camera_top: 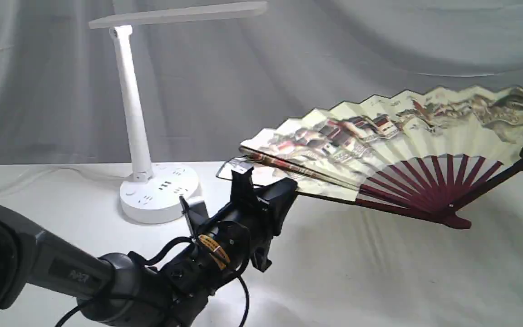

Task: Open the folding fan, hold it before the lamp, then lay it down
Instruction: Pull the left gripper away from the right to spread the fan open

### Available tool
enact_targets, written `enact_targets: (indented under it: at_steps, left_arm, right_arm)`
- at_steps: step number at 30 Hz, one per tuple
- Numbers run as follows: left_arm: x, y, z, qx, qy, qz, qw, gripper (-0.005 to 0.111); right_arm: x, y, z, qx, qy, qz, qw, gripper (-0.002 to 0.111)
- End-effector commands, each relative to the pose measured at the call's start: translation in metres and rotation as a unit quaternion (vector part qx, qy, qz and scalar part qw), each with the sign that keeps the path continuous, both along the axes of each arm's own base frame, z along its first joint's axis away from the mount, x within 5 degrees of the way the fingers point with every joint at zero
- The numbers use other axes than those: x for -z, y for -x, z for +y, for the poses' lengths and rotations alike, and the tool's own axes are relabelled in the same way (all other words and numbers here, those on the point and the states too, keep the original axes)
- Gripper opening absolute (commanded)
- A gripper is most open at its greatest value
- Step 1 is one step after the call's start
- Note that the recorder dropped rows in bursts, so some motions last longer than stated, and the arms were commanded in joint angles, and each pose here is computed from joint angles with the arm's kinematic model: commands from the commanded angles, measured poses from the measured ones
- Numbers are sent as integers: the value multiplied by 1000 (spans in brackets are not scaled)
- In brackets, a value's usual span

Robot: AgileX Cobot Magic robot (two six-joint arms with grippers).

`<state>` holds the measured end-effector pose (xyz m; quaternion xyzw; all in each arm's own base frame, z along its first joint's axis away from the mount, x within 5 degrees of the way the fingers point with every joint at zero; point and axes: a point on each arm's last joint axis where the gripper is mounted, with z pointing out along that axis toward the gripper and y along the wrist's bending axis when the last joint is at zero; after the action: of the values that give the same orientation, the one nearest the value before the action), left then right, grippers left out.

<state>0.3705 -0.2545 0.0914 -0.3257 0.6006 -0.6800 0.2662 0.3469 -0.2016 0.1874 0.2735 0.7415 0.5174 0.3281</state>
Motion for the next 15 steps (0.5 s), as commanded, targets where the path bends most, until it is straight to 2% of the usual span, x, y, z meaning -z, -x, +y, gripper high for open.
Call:
enact_targets:
  at_steps: [1, 9, 15]
  left_arm:
    - [-11, -8, 13, -54, 46, -9, 997, 0]
    - [-11, -8, 14, -57, 48, -8, 997, 0]
    - [-11, -8, 14, -57, 48, -8, 997, 0]
  right_arm:
    - [7, 16, -21, 24, 49, 19, 998, 0]
    - [23, 42, -35, 83, 0, 34, 996, 0]
    - [28, 46, -33, 84, -7, 41, 996, 0]
